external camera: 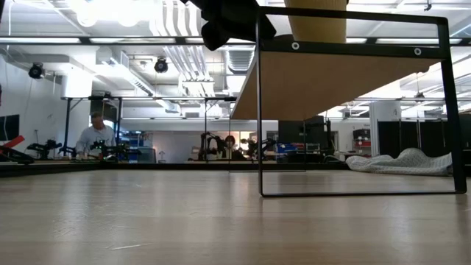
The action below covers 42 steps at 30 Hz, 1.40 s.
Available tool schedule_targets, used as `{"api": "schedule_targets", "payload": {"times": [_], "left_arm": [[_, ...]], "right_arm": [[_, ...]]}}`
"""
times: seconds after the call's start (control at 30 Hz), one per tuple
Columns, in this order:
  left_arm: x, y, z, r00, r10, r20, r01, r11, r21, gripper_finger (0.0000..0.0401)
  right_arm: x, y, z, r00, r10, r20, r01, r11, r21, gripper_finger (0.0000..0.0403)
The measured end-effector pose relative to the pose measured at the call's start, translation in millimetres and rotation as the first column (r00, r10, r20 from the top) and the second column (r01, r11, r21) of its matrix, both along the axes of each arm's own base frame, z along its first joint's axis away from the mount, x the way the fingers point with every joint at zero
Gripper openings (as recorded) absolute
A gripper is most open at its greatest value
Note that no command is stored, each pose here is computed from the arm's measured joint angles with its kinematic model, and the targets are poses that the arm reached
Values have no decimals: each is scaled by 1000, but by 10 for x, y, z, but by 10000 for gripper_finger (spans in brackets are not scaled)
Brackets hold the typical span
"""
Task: Stack small to large cups/mugs on shelf
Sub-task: Put the yellow cup on the shelf
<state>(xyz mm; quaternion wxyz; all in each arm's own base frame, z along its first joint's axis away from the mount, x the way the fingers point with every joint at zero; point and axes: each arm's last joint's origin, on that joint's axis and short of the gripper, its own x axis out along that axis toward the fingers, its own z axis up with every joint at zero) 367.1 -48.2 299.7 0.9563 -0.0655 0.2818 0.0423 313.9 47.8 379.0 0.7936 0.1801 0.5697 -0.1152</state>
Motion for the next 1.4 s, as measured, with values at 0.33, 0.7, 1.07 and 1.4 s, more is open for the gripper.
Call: {"api": "schedule_targets", "payload": {"times": [0.33,0.7,1.07,1.4], "left_arm": [[0,0,0,1000,-1,0,1,1000,0,61],[0,0,-1,1000,-1,0,1,1000,-1,61],[0,0,-2,1000,-1,0,1,1000,-1,61],[-13,1,25,1000,-5,6,5,1000,5,61]], "right_arm": [[-1,4,0,1000,13,-1,-13,1000,-4,25],[-1,3,0,1000,5,-1,-5,1000,-2,106],[1,3,0,1000,1,1,-1,1000,0,118],[10,5,4,1000,1,11,-1,1000,2,118]]}}
